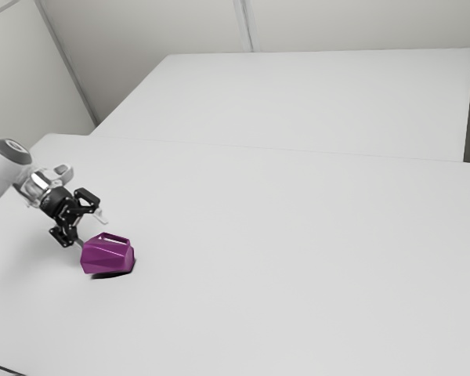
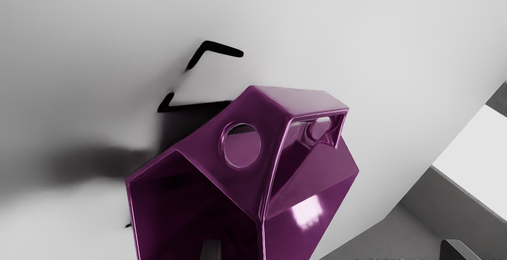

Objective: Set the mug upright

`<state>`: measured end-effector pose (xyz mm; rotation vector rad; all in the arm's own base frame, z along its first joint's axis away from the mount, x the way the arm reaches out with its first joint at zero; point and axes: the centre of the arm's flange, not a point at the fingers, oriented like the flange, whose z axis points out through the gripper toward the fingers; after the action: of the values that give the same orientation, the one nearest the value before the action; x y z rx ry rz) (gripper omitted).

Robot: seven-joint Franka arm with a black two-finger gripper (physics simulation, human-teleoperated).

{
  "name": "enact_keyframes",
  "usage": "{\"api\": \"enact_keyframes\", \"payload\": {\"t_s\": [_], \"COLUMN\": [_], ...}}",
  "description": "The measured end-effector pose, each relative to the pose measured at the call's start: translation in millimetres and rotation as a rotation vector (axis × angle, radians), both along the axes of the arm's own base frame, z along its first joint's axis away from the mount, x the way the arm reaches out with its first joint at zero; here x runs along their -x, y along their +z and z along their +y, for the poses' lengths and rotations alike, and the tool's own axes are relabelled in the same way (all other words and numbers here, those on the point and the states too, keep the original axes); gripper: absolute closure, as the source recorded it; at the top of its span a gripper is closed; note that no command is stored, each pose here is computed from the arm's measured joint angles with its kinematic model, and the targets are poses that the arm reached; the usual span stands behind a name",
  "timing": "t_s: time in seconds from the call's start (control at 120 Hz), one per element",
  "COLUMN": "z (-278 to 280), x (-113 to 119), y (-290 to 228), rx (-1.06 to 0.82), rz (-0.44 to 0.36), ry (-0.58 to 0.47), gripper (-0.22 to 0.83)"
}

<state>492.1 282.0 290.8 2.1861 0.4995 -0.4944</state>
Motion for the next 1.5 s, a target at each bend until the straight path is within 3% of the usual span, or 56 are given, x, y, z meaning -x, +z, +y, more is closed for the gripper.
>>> {"api": "enact_keyframes", "payload": {"t_s": [0.233,0.425,0.575,0.95,1.233,1.5], "z": [-6,-10,-13,-34,-91,-180], "x": [-4,-4,-6,-22,-52,-57], "y": [-11,-21,-21,-1,69,88], "rx": [0.042,0.050,0.049,0.026,-0.210,-0.483], "rz": [-0.014,0.009,0.010,-0.011,-0.119,-0.214], "ry": [0.020,0.016,0.013,-0.021,-0.196,-0.374], "gripper": [0.04,0.49,0.65,0.77,0.78,0.79]}}
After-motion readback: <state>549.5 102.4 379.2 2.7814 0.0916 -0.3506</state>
